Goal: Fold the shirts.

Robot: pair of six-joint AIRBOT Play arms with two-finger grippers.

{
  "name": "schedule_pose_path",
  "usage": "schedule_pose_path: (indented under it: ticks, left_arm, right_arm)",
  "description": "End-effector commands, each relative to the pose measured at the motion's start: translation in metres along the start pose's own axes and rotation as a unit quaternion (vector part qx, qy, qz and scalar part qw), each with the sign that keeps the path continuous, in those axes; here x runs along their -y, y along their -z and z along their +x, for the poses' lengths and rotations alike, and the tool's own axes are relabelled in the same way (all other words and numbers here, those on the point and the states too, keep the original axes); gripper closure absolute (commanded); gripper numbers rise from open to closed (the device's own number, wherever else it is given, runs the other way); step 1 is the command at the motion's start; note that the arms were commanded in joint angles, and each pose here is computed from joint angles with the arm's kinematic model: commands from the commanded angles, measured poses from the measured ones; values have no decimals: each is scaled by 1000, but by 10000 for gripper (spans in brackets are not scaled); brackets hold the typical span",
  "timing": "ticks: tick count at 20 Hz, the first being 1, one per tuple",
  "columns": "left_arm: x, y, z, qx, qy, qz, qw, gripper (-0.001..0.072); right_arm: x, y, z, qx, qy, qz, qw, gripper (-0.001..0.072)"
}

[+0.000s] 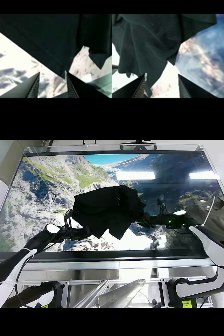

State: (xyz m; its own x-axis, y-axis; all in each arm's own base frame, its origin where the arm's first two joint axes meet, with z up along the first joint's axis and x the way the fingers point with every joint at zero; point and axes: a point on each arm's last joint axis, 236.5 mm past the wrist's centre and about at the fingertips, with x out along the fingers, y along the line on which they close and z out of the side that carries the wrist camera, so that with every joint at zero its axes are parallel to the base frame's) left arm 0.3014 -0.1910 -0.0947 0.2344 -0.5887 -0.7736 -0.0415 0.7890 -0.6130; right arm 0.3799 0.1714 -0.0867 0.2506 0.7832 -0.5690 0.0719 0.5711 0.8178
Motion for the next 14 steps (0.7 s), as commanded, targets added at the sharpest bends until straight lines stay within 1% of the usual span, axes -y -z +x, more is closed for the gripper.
schedule_pose_path:
  ticks: [1, 3, 7, 10, 14]
  left_arm:
    - [-2, -4, 0, 7, -4, 2, 1000, 362]
    - [-4, -2, 3, 3, -5, -4, 1000, 362]
    - [-12, 6, 23, -19, 2, -52, 998, 362]
    - [-20, 1, 27, -8, -9, -57, 998, 362]
    - [-4, -21, 22, 10, 5, -41, 999, 362]
  right_arm:
    - [-7, -5, 12, 16, -9, -2, 1000, 250]
    - [-21, -14, 16, 37, -30, -7, 999, 251]
    - [-26, -26, 20, 64, -29, -10, 998, 251]
    - [-24, -27, 19, 67, -26, -10, 997, 251]
    - [-23, -29, 19, 70, -23, -10, 997, 251]
